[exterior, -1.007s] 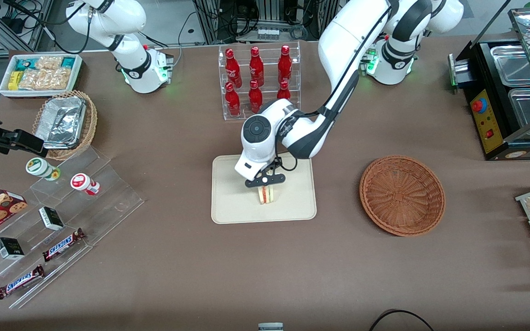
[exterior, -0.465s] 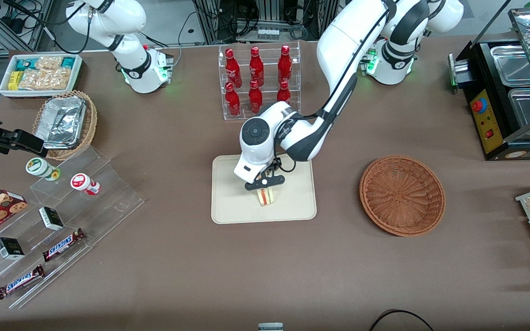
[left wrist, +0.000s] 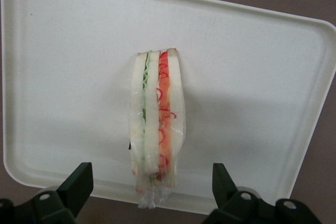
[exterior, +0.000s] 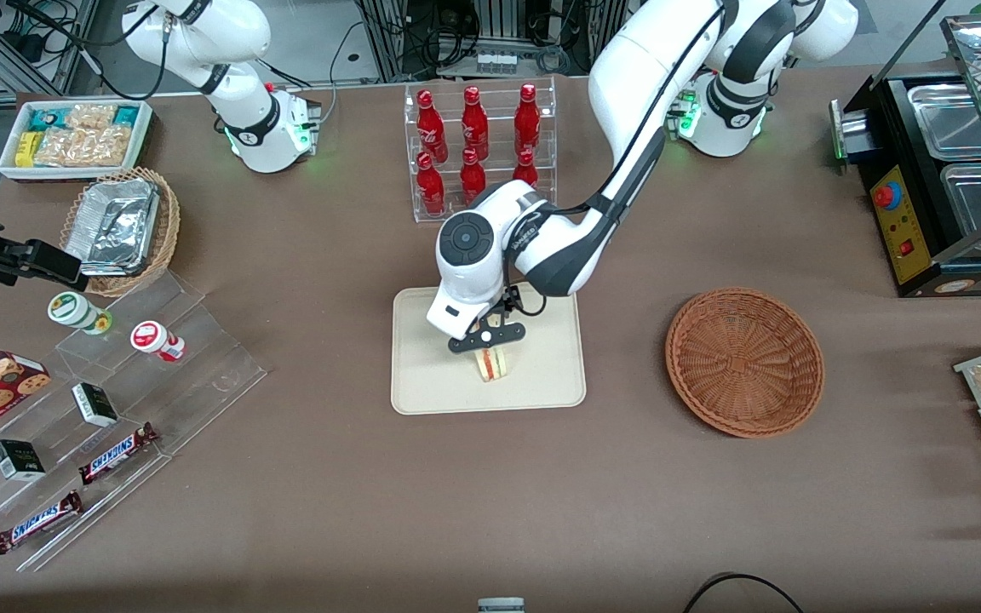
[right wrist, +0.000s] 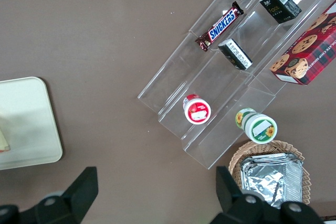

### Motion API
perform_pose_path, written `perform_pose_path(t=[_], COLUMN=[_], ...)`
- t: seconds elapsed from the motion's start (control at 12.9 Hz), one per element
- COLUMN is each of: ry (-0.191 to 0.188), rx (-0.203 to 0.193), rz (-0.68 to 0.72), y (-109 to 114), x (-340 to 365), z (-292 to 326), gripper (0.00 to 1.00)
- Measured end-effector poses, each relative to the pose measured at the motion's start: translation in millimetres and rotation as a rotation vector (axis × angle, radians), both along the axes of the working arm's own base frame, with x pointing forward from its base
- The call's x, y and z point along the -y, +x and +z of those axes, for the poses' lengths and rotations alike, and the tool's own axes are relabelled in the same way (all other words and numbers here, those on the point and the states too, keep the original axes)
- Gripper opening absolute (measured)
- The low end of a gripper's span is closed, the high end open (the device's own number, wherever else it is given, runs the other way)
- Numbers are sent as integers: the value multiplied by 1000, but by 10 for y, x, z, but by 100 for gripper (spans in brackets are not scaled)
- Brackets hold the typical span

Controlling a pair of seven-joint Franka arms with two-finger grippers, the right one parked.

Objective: Place sandwich from basket to tray
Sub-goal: 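Lower the sandwich onto the tray and open the left gripper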

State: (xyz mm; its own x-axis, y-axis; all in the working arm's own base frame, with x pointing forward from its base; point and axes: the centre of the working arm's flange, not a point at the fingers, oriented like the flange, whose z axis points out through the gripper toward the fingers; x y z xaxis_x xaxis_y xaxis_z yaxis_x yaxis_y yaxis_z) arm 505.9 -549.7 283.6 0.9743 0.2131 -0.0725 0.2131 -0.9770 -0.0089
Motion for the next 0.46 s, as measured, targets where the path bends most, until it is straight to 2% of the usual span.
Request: perform_pose_path(t=[0.46], ry=[10], rx=[-8], rz=[-27], y=[-9], x=[-26], z=[721], gripper=[100])
